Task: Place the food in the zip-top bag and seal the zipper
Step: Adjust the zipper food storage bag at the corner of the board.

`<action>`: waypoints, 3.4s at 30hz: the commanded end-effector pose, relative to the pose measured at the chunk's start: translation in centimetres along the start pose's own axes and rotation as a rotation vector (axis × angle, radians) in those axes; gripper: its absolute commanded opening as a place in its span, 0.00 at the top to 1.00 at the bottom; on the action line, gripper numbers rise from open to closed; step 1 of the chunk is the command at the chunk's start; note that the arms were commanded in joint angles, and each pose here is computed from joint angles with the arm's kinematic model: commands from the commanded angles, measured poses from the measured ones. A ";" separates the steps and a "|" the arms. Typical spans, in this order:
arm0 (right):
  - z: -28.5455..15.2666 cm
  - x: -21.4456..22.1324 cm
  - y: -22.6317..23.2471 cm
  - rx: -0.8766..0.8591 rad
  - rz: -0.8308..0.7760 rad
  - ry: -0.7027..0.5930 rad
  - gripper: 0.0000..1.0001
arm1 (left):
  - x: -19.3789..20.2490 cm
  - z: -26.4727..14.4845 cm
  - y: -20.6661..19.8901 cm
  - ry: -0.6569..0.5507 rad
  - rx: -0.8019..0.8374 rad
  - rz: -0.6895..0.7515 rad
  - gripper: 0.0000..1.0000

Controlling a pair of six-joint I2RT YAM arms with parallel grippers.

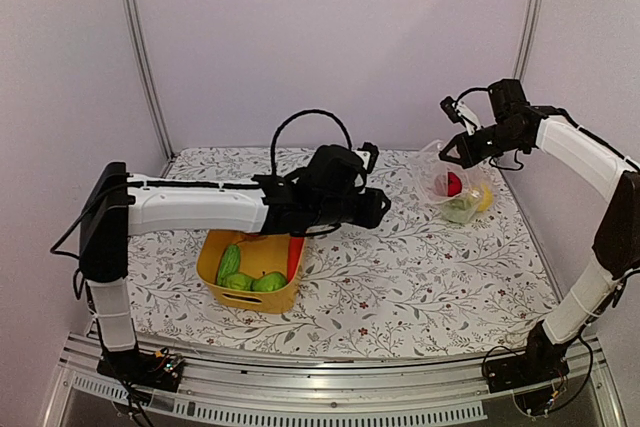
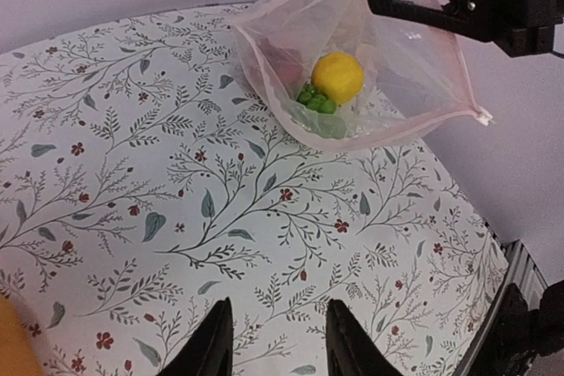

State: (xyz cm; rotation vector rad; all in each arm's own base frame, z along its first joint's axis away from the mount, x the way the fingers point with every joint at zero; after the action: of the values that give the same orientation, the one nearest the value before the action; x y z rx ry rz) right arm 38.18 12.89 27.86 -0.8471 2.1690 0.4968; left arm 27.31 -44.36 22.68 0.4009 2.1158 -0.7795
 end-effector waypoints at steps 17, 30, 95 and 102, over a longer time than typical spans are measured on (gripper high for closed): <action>-0.3 -0.4 1.9 -0.073 -0.026 -0.029 1.00 | -3.1 11.1 0.6 0.049 0.119 -0.292 0.74; 0.2 -0.1 1.9 -0.090 -0.016 -0.022 1.00 | -2.7 14.3 1.7 0.064 0.181 -0.266 0.72; -2.1 -1.7 -1.3 0.125 -0.107 -0.050 1.00 | -1.3 -9.9 17.1 0.119 -0.480 -0.008 0.53; -2.1 -0.4 -0.5 0.096 -0.092 -0.039 1.00 | 1.1 -8.2 18.4 0.209 -0.380 -0.109 0.54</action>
State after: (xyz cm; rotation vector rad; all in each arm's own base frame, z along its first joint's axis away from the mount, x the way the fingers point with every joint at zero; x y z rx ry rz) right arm 38.73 11.30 28.41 -0.8652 2.1360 0.3128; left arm 31.33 -24.93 19.38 0.1871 2.3852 -0.2729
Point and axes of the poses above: each gripper's point midway between its finger pads, its own z axis out along the fingers, its own y axis along the line the jaws close on, x = y × z, the point moved 6 cm from there along -z, back along the fingers, and after that the axes turned 5 degrees about -z, right-handed, at the moved point
